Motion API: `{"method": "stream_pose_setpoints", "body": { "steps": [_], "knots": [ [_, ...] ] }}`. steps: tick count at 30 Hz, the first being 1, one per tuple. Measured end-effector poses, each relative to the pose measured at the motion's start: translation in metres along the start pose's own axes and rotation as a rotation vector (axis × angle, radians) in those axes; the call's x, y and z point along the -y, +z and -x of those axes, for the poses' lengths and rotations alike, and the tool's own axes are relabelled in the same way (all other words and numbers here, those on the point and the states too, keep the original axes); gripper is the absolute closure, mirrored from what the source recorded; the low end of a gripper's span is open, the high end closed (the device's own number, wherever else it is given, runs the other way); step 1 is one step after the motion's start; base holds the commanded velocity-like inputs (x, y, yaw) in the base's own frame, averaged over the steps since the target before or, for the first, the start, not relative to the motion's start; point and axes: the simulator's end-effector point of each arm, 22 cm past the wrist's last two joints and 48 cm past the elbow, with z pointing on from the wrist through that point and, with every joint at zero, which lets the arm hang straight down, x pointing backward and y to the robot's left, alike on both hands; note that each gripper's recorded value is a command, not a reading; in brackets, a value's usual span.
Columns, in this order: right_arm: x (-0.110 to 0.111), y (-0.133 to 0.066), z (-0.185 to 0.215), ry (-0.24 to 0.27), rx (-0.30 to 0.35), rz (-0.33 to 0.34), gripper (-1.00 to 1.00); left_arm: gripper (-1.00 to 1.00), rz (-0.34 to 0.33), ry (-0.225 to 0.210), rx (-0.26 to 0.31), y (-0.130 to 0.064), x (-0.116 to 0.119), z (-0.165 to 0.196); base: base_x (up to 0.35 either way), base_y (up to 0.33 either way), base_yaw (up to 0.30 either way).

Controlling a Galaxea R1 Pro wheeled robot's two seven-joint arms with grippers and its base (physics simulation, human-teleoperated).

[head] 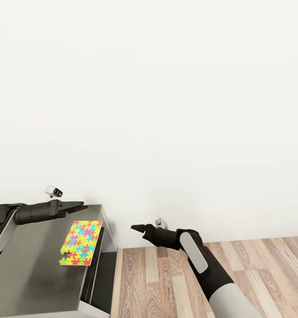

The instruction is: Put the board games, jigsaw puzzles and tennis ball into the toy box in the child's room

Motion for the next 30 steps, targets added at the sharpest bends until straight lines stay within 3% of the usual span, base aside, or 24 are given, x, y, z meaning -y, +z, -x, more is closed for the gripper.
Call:
{"method": "stream_pose_setpoints", "body": {
  "steps": [30],
  "knots": [
    [0.0031, -0.0047, 0.0053, 0.023, 0.014, 0.010, -1.00, -1.00, -0.001, 0.000, -0.002, 0.0010, 0.0000, -0.0010, 0.000, 0.077, 0.000]
  ]
}}
